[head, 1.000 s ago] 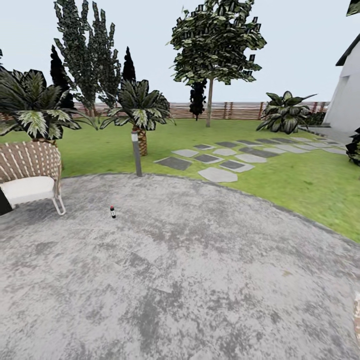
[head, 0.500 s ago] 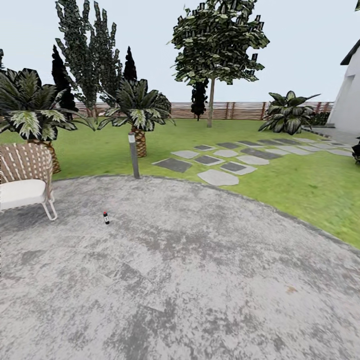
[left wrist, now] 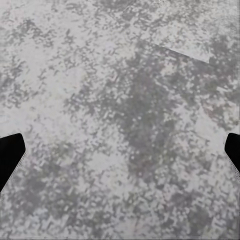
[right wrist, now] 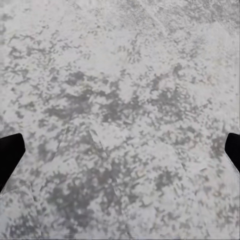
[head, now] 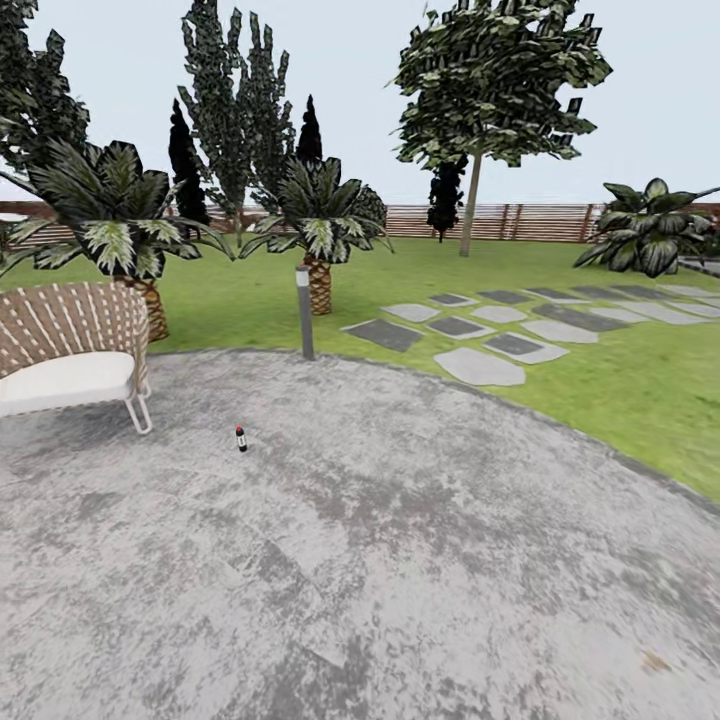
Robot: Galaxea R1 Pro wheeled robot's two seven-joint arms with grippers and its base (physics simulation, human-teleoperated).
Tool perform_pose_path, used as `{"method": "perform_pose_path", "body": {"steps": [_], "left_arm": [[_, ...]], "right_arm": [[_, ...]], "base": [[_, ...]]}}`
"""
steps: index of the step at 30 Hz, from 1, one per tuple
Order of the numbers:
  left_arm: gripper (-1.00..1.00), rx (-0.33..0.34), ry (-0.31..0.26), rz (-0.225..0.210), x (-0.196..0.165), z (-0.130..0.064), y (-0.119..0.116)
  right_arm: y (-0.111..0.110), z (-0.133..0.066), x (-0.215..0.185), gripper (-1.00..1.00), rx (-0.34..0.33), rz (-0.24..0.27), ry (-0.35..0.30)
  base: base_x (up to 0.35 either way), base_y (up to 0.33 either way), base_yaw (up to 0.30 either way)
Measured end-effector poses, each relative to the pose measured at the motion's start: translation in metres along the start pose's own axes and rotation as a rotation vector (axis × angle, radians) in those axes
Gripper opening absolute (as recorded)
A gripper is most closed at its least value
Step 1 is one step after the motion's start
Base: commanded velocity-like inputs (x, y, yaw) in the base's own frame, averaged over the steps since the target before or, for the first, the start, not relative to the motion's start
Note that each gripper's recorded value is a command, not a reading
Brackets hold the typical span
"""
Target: In the garden, pick up the pesticide atomizer on the floor and spray pesticide onto both trees until each tree trunk is fully covered.
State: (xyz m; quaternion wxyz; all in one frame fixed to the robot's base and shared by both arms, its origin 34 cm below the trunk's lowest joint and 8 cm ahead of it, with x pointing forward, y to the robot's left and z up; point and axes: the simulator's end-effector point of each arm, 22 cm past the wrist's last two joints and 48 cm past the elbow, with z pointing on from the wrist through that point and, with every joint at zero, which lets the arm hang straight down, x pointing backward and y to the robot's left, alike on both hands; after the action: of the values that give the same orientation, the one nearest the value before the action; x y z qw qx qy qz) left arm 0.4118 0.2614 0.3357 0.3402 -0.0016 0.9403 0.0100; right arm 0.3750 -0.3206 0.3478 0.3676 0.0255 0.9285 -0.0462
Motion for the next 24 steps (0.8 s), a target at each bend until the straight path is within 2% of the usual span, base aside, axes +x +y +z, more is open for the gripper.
{"method": "perform_pose_path", "body": {"steps": [5,24], "left_arm": [[1.0,0.0,0.0,0.0,0.0,0.0,0.0],[1.0,0.0,0.0,0.0,0.0,0.0,0.0]], "right_arm": [[0.0008,-0.0001,0.0002,1.0,-0.001,0.001,0.0],[0.0025,0.0004,-0.0023,1.0,-0.002,0.005,-0.005]], "base": [[0.337,-0.016,0.093],[0.339,-0.001,0.003]]}}
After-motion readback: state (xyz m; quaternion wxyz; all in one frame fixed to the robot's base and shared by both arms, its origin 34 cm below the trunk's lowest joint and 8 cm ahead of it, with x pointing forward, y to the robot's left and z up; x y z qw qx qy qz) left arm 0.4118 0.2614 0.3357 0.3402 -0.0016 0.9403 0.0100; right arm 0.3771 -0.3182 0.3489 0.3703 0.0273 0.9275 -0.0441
